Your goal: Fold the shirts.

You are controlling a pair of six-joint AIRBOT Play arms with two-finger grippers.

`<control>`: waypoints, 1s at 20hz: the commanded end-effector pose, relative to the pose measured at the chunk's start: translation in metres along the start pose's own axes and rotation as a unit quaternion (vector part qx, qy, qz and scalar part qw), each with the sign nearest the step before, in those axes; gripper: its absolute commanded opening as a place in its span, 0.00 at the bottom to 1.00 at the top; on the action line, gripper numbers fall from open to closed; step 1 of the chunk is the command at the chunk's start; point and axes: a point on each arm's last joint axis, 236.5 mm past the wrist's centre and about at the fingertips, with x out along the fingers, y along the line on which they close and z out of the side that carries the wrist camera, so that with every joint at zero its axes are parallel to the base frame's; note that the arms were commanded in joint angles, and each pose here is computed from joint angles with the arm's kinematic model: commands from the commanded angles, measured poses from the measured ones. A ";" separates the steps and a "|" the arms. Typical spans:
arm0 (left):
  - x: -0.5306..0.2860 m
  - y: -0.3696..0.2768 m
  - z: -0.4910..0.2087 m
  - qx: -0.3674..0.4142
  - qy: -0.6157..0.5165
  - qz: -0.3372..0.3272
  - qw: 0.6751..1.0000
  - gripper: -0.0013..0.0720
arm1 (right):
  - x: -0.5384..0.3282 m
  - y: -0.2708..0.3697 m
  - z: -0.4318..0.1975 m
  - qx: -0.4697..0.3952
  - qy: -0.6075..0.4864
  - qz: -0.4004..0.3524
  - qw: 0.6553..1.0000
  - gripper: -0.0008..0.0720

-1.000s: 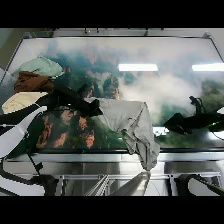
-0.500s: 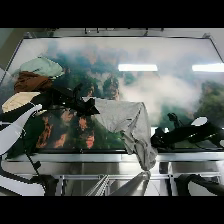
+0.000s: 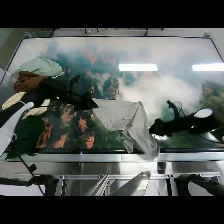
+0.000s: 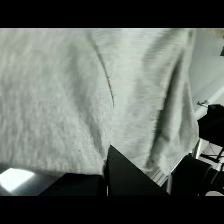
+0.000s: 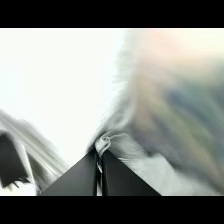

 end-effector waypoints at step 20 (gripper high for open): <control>-0.201 -0.090 -0.002 0.197 -0.198 0.077 0.957 0.05 | -0.255 0.105 0.104 -0.148 -0.390 -0.058 0.907 0.03</control>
